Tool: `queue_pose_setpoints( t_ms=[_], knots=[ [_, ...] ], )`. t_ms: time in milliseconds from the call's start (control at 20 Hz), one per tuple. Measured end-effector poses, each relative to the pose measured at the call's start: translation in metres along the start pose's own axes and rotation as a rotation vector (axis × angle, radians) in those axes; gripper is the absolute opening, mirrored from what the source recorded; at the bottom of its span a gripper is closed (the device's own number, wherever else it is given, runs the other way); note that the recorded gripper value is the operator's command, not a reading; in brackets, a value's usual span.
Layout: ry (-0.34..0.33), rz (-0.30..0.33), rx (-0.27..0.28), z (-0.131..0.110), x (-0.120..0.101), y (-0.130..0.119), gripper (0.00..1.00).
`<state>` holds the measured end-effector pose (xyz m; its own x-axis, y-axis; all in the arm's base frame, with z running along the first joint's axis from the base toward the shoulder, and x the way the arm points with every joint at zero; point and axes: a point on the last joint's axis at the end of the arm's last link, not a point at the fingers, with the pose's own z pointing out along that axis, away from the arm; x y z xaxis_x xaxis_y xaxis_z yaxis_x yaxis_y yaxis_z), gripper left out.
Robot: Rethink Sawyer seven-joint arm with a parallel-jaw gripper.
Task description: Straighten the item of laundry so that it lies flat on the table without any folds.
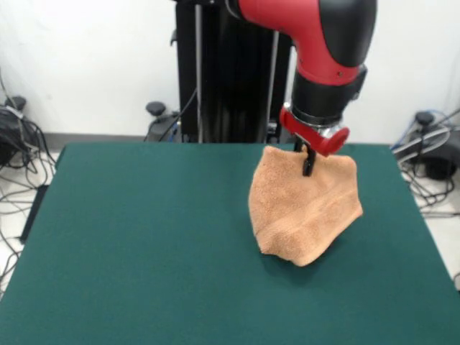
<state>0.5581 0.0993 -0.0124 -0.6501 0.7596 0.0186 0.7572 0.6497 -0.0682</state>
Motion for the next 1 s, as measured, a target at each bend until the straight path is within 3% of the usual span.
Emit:
queue_pose_setpoints(
  t_ms=[500, 1000],
  knots=[
    [-0.028, -0.099, 0.019, -0.007, -0.010, -0.019, 0.00],
    [-0.052, -0.131, 0.013, -0.020, -0.020, -0.026, 0.00]
  ],
)
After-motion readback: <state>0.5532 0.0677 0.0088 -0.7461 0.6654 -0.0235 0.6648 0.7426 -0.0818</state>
